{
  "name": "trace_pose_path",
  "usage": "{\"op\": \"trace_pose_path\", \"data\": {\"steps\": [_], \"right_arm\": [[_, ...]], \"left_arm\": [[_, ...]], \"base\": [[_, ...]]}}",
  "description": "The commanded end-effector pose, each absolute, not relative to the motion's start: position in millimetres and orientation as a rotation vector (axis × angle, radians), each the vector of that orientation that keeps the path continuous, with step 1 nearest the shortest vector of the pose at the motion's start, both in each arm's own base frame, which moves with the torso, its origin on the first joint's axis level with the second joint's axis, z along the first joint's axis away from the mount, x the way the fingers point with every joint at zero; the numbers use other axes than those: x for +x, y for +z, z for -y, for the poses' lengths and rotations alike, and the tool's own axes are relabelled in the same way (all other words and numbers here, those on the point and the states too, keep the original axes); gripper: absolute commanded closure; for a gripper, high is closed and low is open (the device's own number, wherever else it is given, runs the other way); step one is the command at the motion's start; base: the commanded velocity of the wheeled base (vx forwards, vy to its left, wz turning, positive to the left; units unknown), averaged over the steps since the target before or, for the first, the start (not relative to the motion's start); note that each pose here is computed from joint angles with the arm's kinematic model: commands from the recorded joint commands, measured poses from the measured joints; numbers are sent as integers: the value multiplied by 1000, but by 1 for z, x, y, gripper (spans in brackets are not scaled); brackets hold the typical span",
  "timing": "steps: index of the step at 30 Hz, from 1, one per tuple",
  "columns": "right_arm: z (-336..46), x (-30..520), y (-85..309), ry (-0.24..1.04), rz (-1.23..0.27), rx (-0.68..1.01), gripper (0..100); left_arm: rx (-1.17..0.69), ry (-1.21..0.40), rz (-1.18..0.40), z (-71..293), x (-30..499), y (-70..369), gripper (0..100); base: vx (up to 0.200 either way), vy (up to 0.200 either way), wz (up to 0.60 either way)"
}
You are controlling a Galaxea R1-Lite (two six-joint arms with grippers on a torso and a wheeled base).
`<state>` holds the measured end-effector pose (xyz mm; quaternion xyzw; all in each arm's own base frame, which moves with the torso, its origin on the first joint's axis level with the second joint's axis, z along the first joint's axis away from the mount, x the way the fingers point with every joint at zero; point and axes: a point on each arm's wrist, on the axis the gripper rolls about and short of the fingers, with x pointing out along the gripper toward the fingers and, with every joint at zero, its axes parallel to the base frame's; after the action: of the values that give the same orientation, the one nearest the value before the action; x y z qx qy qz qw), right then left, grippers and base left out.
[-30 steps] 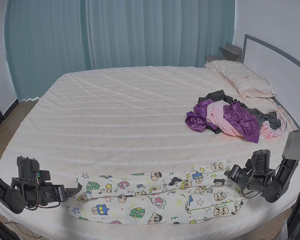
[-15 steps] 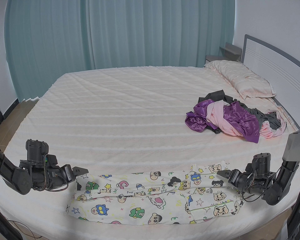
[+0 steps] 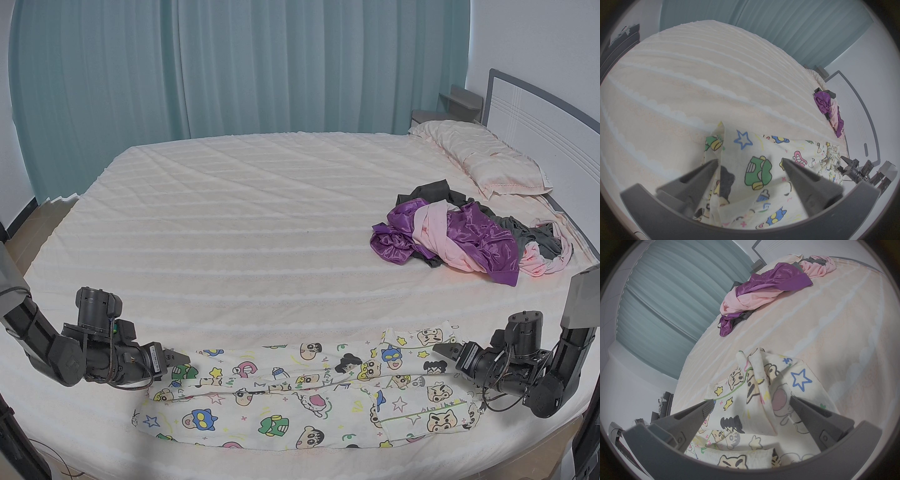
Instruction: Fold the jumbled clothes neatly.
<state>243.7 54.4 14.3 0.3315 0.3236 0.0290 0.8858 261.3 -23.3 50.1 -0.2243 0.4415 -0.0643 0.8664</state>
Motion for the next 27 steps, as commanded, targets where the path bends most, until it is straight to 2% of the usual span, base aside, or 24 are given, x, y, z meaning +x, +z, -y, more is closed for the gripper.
{"op": "trace_pose_path", "data": {"steps": [1, 27], "right_arm": [[-56, 242, 11, 60, -692, 685, 0], [-62, 243, 9, 79, -700, 677, 0]], "left_arm": [[-469, -127, -932, 26, 273, 43, 100], [-461, -95, -756, 19, 301, 79, 100]], "base": [[0, 0, 0], [0, 0, 0]]}}
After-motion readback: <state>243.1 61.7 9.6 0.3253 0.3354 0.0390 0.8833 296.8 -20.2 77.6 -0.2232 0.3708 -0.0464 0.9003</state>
